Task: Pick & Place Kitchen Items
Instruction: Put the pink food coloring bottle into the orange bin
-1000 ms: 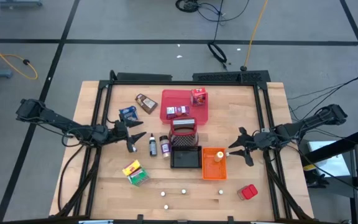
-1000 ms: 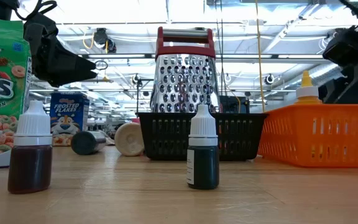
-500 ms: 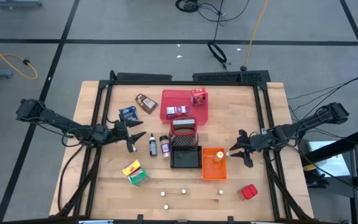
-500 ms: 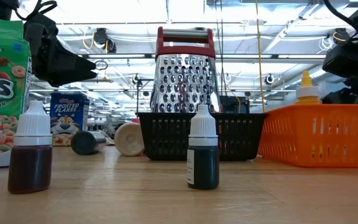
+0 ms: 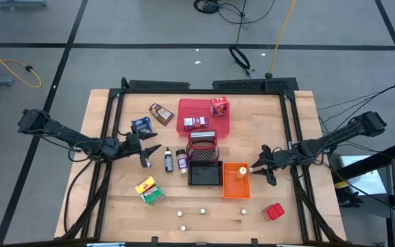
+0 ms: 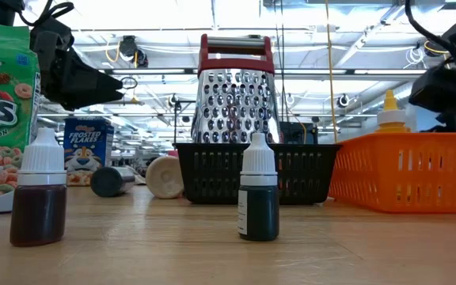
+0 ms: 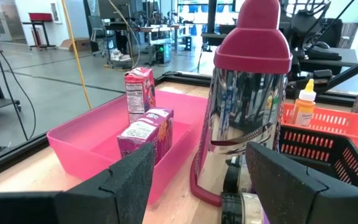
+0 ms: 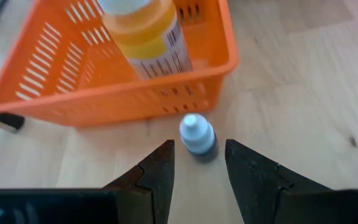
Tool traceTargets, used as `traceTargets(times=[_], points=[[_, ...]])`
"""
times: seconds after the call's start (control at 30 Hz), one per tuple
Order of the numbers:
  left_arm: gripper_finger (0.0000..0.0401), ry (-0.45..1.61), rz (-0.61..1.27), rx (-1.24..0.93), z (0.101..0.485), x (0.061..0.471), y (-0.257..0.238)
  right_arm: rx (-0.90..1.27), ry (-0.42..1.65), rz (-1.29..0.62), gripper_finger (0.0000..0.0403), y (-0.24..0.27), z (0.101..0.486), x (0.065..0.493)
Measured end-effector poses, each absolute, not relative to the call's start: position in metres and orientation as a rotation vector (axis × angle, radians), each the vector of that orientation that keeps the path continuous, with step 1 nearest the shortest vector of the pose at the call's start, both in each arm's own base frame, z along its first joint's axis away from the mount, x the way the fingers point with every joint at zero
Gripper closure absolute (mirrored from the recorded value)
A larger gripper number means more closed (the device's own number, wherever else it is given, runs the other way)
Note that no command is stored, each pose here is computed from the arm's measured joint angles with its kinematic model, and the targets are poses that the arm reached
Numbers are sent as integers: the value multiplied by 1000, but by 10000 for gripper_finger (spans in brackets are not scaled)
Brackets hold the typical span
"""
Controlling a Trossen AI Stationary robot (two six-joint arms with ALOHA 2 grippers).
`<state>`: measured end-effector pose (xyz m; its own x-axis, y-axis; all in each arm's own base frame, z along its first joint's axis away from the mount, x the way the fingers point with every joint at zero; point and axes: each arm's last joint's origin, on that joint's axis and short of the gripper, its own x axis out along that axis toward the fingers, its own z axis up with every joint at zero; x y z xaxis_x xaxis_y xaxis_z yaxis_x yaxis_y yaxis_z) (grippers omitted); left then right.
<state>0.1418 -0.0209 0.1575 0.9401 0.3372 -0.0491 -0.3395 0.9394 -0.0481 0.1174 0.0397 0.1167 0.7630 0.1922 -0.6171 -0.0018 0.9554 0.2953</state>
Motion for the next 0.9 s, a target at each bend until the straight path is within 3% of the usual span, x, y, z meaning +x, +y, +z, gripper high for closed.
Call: traceTargets(times=[0.37, 0.9], points=[[146, 40, 346, -56, 157, 142, -21, 310, 605, 132, 272, 40, 115, 120], [146, 40, 346, -56, 157, 142, -21, 285, 630, 96, 273, 40, 110, 122]])
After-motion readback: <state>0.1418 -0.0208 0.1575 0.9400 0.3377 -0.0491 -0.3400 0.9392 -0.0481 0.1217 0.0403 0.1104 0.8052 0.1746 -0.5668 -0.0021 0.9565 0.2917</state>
